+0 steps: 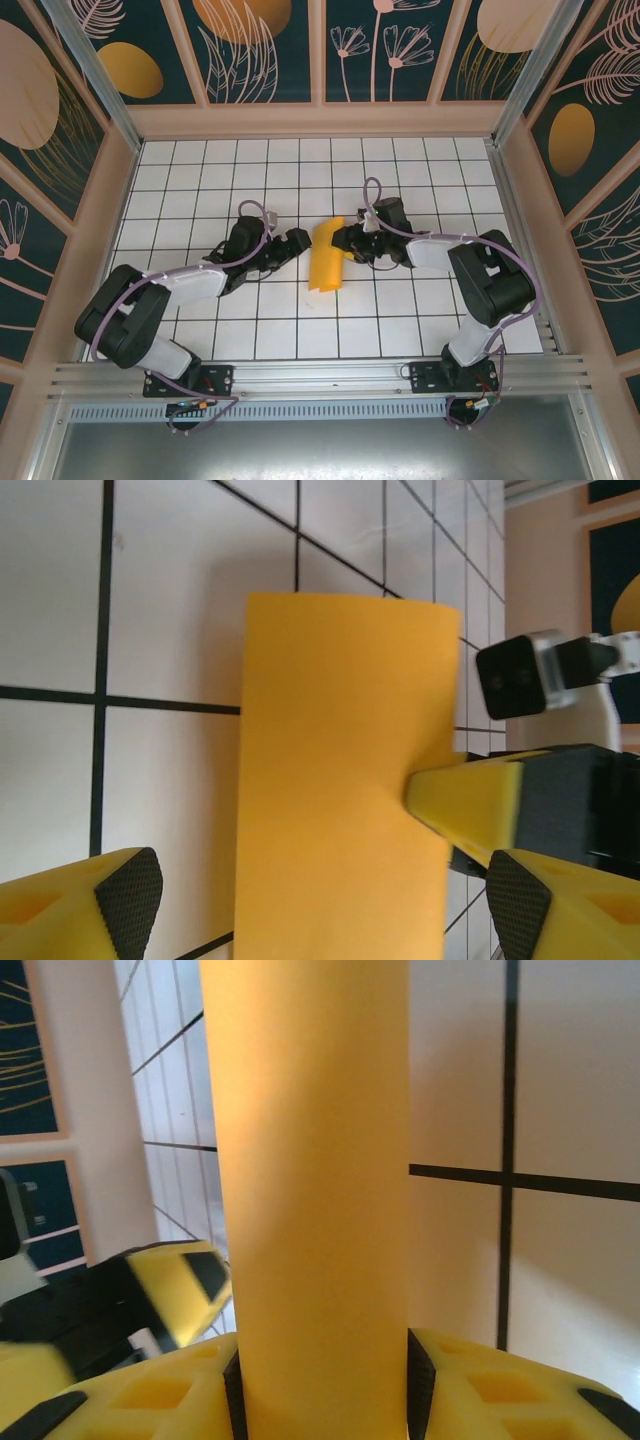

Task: Fold a paper plane with a square sheet of paper (pick it up from the middle)
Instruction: Fold the square sheet of paper in half at the center of the table.

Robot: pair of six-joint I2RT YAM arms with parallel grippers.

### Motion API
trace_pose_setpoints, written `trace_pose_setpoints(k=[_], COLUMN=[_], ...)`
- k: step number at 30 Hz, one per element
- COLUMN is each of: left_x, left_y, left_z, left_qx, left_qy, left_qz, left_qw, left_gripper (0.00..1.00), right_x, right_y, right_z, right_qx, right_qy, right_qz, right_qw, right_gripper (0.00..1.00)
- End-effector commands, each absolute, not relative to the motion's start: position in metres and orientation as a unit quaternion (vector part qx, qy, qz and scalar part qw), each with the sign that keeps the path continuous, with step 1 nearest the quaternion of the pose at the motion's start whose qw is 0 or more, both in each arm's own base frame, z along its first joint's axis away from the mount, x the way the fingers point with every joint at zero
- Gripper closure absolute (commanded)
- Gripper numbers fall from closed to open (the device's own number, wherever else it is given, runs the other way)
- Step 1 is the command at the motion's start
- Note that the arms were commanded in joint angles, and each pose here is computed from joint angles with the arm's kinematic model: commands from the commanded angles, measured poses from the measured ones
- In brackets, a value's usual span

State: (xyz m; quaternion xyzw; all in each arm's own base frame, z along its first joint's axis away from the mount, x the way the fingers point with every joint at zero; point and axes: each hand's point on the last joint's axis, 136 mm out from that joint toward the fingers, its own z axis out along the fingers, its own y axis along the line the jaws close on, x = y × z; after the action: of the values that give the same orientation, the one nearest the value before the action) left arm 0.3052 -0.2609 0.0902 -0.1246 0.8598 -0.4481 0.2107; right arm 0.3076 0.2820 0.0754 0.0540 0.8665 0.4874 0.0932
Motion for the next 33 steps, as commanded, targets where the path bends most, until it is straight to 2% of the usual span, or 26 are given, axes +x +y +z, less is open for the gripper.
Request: trace_pose_setpoints(k=[1,5,9,13,20,23,25,33], left_x=[0.312,0.315,0.315,0.315,0.315,0.314,0.313,0.311], left_y=[-0.274,-0.275,-0.273,-0.271,-0.284,-0.288,-0.294,-0.311], left_z=[0.102,0.099,0.095,0.092,0.122,0.120,0.119,0.113], left_qx=[-0.122,-0.123,-0.127,-0.140,-0.108,-0.102,-0.094,-0.079], left_qy=[0.845,0.847,0.852,0.848,0.816,0.817,0.815,0.819], left_qz=[-0.478,-0.476,-0.466,-0.468,-0.523,-0.528,-0.535,-0.536], left_qw=[0.207,0.203,0.203,0.204,0.223,0.211,0.202,0.188], left_gripper=[0.14,0.15,0.16,0.20,0.42,0.49,0.51,0.53], right_x=[0.311,0.313,0.312,0.312,0.311,0.312,0.312,0.306], right_y=[0.288,0.289,0.286,0.280,0.271,0.268,0.264,0.237], right_z=[0.087,0.084,0.065,0.055,0.048,0.050,0.051,0.047], right_qx=[0.055,0.077,0.088,0.091,0.086,0.077,0.078,0.104], right_qy=[0.845,0.835,0.852,0.870,0.891,0.898,0.906,0.932], right_qz=[0.522,0.536,0.508,0.477,0.437,0.423,0.405,0.327], right_qw=[0.100,0.099,0.090,0.089,0.091,0.094,0.098,0.113], right_gripper=[0.55,0.56,0.55,0.54,0.49,0.44,0.38,0.34])
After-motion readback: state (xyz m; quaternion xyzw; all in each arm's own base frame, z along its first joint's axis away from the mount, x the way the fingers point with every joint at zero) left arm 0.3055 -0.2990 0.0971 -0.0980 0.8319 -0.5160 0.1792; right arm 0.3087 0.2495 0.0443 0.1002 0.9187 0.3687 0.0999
